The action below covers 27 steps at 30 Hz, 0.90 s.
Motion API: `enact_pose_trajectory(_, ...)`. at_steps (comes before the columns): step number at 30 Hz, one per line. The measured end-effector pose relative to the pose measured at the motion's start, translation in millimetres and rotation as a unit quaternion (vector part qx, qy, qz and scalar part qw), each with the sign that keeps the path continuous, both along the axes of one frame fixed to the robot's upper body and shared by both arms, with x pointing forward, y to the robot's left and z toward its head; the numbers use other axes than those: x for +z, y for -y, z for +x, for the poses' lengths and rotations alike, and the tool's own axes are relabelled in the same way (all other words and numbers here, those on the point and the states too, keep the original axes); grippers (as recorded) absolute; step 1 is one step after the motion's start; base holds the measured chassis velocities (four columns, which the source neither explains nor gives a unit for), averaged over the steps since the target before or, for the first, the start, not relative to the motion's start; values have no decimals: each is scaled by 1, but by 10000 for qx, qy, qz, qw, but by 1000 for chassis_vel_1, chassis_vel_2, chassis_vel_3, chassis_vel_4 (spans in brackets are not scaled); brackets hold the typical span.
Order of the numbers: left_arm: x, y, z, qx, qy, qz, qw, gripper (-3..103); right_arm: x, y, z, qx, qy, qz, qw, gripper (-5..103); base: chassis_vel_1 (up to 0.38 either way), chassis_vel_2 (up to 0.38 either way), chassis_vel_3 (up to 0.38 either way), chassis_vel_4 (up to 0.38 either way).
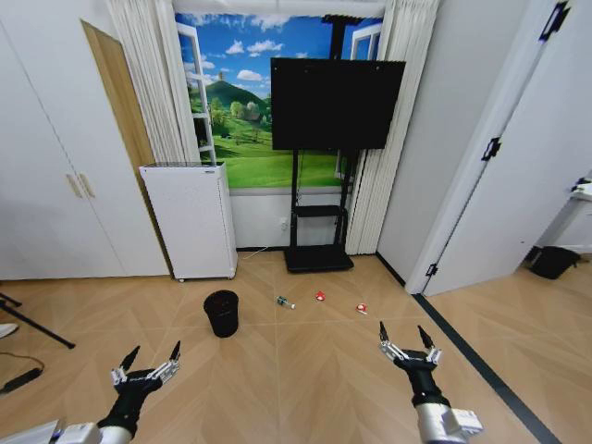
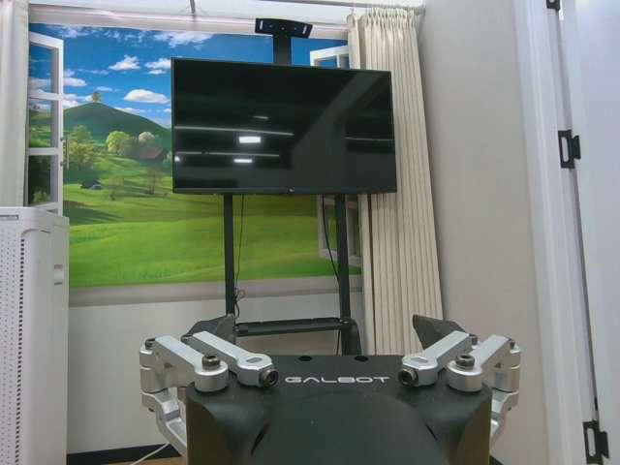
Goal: Pick up the trash bin and place the garbage on the floor into it.
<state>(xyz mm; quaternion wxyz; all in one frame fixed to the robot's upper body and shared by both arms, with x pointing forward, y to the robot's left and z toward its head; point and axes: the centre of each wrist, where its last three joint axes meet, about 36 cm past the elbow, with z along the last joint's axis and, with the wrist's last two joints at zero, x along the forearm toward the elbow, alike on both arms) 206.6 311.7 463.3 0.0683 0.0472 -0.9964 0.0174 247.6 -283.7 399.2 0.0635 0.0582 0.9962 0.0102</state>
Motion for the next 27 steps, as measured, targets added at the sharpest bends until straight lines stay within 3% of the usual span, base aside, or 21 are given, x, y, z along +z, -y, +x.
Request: enact_pose_trajectory(27,-1,1,-3,31,-34,-2,10000,99,-5,-4,0,71,17,13,10000,100,-347,334,348,-334)
